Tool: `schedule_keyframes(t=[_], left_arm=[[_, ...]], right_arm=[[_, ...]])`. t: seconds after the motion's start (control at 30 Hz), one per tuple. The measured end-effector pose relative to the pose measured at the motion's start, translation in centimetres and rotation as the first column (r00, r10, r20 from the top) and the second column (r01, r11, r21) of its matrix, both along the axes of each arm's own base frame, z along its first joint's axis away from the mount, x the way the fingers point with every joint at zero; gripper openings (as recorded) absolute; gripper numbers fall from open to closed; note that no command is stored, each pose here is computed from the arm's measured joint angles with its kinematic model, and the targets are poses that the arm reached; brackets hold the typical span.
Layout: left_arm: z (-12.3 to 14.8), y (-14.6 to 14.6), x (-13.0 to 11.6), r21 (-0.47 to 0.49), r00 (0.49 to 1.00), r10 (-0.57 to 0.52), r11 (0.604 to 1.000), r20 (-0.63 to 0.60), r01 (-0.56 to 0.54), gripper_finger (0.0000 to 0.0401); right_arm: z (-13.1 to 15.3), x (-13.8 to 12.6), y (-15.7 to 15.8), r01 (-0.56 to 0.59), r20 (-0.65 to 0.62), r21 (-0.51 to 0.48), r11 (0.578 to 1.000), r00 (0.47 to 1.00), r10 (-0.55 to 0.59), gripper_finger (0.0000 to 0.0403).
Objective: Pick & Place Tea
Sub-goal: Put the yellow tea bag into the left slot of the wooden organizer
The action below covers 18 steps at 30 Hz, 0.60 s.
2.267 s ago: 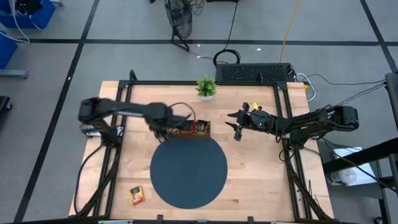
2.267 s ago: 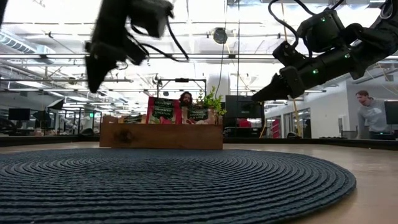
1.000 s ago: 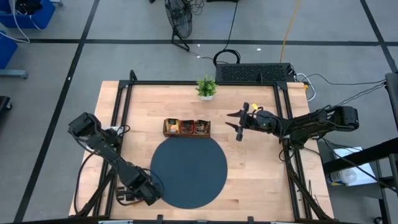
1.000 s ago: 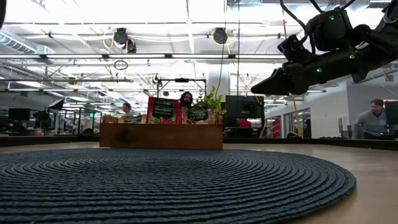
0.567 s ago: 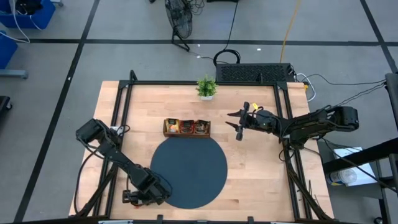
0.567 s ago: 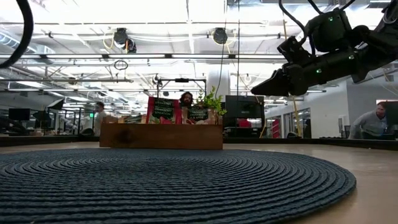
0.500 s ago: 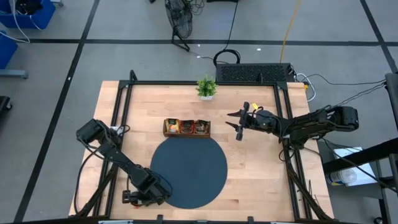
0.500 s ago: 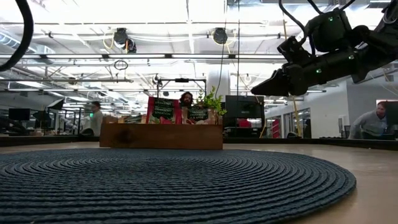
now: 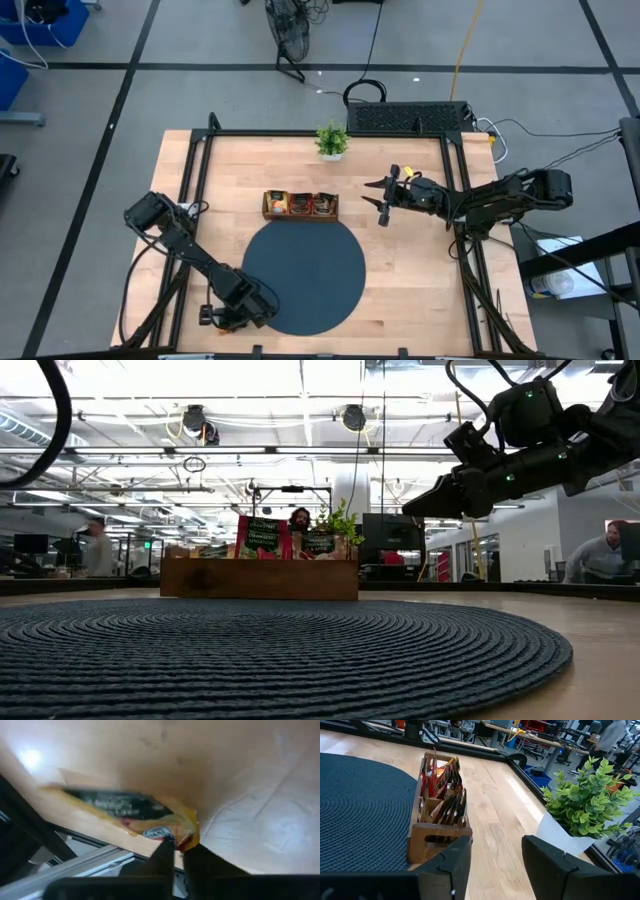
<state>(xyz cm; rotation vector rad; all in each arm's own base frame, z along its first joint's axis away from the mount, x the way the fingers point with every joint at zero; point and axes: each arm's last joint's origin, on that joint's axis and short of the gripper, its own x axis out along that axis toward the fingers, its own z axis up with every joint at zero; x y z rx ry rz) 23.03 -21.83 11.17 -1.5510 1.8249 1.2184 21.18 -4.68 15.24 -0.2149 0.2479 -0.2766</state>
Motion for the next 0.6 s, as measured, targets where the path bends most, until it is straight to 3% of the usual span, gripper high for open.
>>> schedule_keyframes(t=[0.07,0.27,0.47,0.6], left_arm=[[0.0,0.0,-0.1,-0.01,0.999,-0.037,0.999,0.024,0.037,0.0013],[0.6,1.0,0.1,-0.072,0.989,-0.138,0.987,0.052,0.142,0.0005],[5.8,2.8,0.6,0.008,0.986,-0.164,0.986,0.0,0.164,0.0003],[10.1,5.0,0.7,0.157,0.981,-0.175,0.97,-0.089,0.187,0.0002]], right_arm=[[0.0,0.0,0.0,0.0,0.0,0.0,1.0,1.0,0.0,0.016],[0.0,0.0,0.0,0.0,0.003,-0.001,1.0,1.0,0.0,0.016],[0.1,0.0,0.0,0.0,0.014,-0.003,1.0,1.0,0.0,0.016],[0.1,0.0,0.0,0.0,0.011,-0.002,1.0,1.0,0.0,0.016]])
